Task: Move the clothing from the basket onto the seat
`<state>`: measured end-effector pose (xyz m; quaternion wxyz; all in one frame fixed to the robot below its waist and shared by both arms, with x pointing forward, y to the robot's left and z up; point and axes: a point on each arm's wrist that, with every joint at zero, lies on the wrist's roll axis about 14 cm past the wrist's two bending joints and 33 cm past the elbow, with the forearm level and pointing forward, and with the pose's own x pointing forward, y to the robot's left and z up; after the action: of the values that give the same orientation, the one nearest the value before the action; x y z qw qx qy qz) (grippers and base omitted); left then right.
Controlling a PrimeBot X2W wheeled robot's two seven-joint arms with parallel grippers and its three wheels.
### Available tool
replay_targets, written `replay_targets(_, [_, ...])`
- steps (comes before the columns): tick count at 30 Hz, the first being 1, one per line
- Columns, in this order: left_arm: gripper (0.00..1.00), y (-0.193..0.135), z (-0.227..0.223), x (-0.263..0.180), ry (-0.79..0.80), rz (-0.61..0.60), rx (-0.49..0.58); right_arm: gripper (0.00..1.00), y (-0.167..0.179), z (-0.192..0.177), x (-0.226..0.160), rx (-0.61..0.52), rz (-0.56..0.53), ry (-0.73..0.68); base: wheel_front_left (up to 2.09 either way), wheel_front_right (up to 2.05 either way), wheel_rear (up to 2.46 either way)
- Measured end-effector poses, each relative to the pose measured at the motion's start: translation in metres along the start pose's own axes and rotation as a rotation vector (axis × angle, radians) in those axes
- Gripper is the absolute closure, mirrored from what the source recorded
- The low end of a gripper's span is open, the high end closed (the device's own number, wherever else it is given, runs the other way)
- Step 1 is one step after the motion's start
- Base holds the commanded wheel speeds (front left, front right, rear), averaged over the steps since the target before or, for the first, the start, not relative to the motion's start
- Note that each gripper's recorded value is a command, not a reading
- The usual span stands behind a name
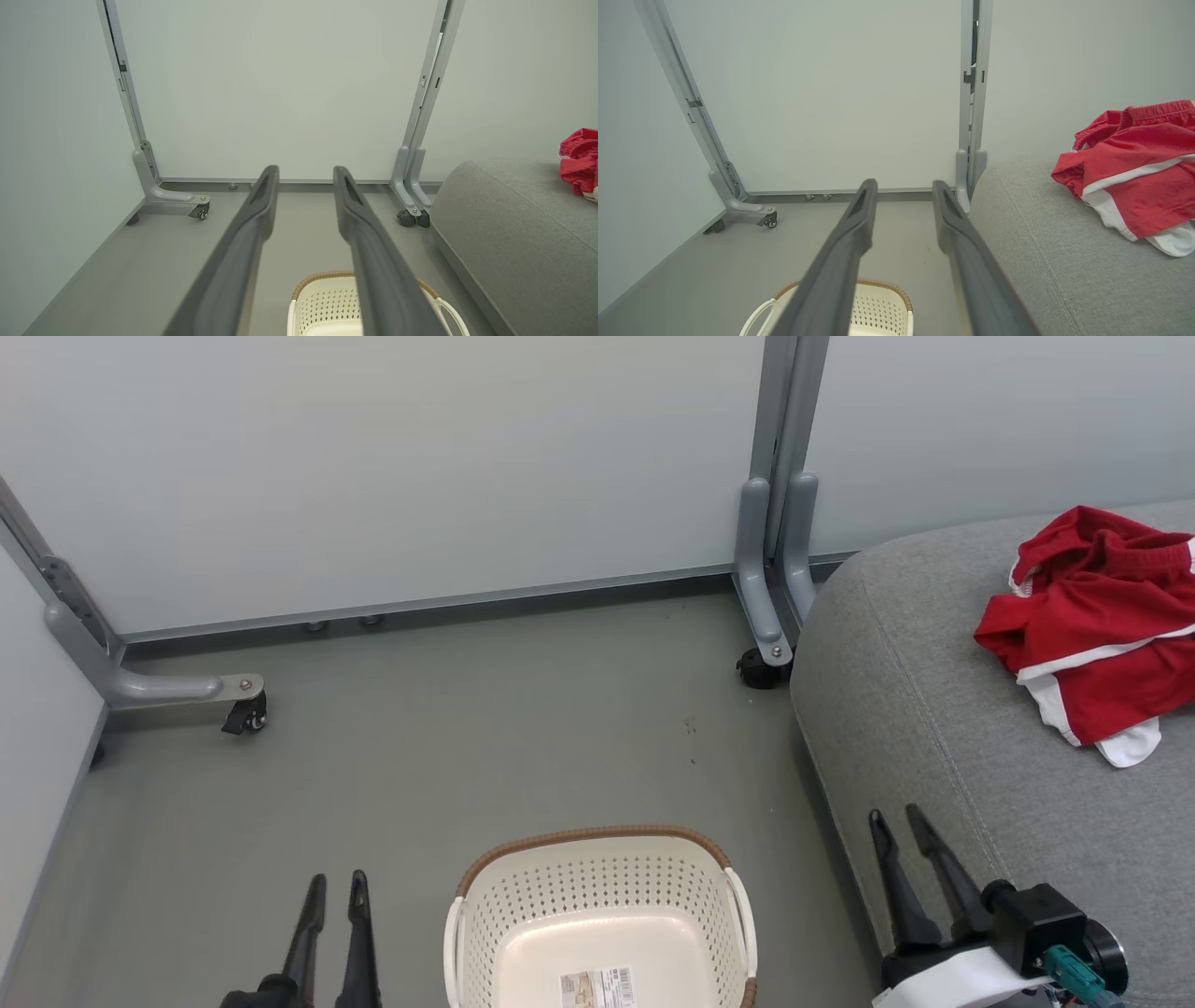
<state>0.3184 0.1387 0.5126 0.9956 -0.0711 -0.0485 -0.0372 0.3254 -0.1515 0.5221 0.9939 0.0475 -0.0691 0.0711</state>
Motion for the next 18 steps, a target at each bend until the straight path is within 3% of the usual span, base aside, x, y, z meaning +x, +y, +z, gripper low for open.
replay_targets(4, [1.00,0.002,-0.008,-0.002,0.029,0.010,-0.022,1.00,-0.001,-0.012,-0.005,0.034,-0.013,0.039,0.00,0.00,0.00])
replay_targets(18, [1.00,0.016,-0.021,0.004,0.096,0.072,-0.286,1.00,-0.017,-0.016,0.001,0.295,-0.090,0.056,0.00,0.00,0.00])
